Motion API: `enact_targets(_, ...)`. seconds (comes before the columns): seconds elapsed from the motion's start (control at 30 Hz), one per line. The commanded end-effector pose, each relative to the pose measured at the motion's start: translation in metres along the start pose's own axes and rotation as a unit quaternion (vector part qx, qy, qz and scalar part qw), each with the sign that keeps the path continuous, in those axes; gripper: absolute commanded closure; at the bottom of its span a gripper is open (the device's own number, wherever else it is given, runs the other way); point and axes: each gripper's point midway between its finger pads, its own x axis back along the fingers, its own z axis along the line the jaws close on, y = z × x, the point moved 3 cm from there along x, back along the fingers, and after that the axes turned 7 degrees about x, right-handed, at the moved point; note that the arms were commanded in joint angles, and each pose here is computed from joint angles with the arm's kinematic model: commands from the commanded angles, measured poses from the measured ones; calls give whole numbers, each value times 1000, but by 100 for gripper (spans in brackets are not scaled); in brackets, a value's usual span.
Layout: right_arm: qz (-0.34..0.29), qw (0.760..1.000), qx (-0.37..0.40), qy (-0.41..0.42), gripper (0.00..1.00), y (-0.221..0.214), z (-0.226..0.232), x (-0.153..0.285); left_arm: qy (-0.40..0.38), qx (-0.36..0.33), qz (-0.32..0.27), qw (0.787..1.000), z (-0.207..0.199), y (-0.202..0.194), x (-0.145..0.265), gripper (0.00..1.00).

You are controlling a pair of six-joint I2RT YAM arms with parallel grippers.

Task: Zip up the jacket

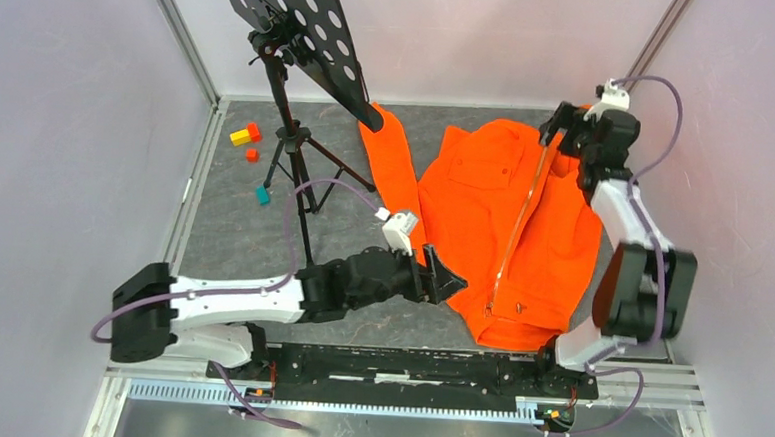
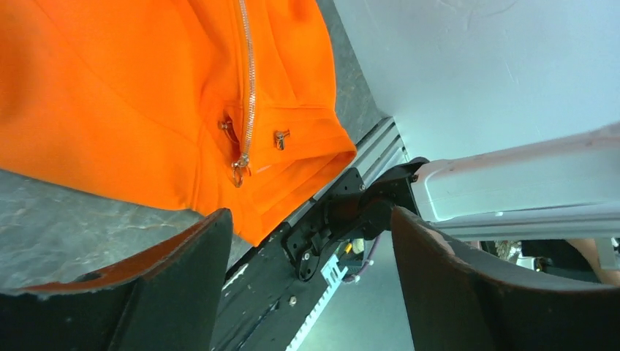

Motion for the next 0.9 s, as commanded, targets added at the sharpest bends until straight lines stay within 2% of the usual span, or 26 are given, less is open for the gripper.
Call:
enact_targets(0.0,82,995,60,16,2,-42,26,80,2,-154,-31,988,16,20,30,8)
enact_targets(0.1,71,993,90,35,2,-45,39,128,-1,-205,-46,978,31,25,54,7)
enact_targets(0.17,50,993,97,52,2,-33,48,157,-22,-208,-69,976,40,26,70,8)
enact_targets(0.3,-34,989,111,94,2,20,71,210,-51,-204,-143,967,56,41,107,9)
enact_targets(0.4,-109,983,116,87,2,64,77,249,-50,-225,-195,953,65,57,134,10)
enact_targets(0.53,-223,965,125,64,2,103,79,304,-49,-278,-294,913,52,98,177,8)
enact_targets(0.63,-308,941,128,51,2,121,80,341,-57,-337,-351,872,20,132,214,6)
enact_targets(0.73,-374,917,132,38,2,135,81,375,-54,-404,-384,828,-17,161,243,5)
enact_targets(0.87,-428,894,133,22,2,147,80,403,-67,-436,-422,792,-66,194,277,0)
